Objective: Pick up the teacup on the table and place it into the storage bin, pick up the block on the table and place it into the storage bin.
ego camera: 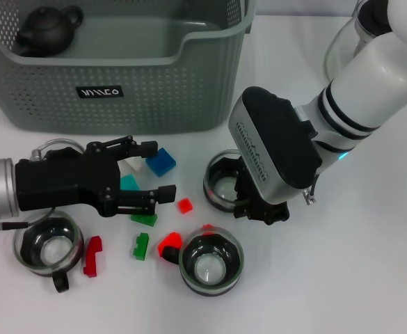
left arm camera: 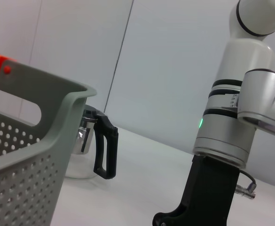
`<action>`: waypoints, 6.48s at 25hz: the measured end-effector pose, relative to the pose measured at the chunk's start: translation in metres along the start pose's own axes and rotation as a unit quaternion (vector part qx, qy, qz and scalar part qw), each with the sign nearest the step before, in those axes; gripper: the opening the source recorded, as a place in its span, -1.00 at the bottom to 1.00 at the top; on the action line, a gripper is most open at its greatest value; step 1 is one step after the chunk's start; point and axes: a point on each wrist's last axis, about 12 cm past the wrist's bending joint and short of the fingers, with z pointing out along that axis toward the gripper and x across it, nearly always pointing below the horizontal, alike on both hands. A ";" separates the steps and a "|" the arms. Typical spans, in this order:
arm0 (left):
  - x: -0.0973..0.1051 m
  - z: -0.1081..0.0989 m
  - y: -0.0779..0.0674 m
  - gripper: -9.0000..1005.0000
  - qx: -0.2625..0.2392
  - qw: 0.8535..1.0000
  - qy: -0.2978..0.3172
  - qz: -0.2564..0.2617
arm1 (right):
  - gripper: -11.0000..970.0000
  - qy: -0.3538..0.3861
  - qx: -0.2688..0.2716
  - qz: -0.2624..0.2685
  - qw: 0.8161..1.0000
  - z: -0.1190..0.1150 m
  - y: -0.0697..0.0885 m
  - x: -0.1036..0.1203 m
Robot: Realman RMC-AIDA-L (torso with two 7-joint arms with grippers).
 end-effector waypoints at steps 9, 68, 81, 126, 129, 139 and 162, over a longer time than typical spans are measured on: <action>0.002 -0.002 -0.001 0.81 0.002 1.000 -0.001 0.000 | -0.85 -0.011 -0.009 0.021 1.000 -0.007 0.003 0.000; 0.003 -0.015 0.003 0.78 -0.038 0.998 -0.026 0.035 | -0.67 -0.168 0.362 0.103 0.911 -0.052 -0.123 -0.015; 0.005 -0.014 0.003 0.78 -0.040 0.998 -0.026 0.030 | -0.63 -0.161 0.356 0.108 0.914 -0.047 -0.119 -0.011; 0.004 -0.021 0.004 0.76 -0.041 0.998 -0.022 0.033 | 0.21 -0.323 0.211 0.112 0.916 -0.148 -0.008 -0.005; 0.005 -0.023 0.004 0.76 -0.042 0.998 -0.018 0.034 | 0.21 -0.298 0.151 0.113 0.936 -0.148 0.018 0.001; 0.007 -0.026 0.005 0.75 -0.044 0.998 -0.007 0.045 | 0.21 -0.175 -0.035 0.113 0.977 -0.111 0.055 -0.003; 0.011 -0.025 0.001 0.74 -0.047 0.998 -0.012 0.038 | 0.20 -0.032 -0.098 0.004 0.995 -0.025 0.041 -0.060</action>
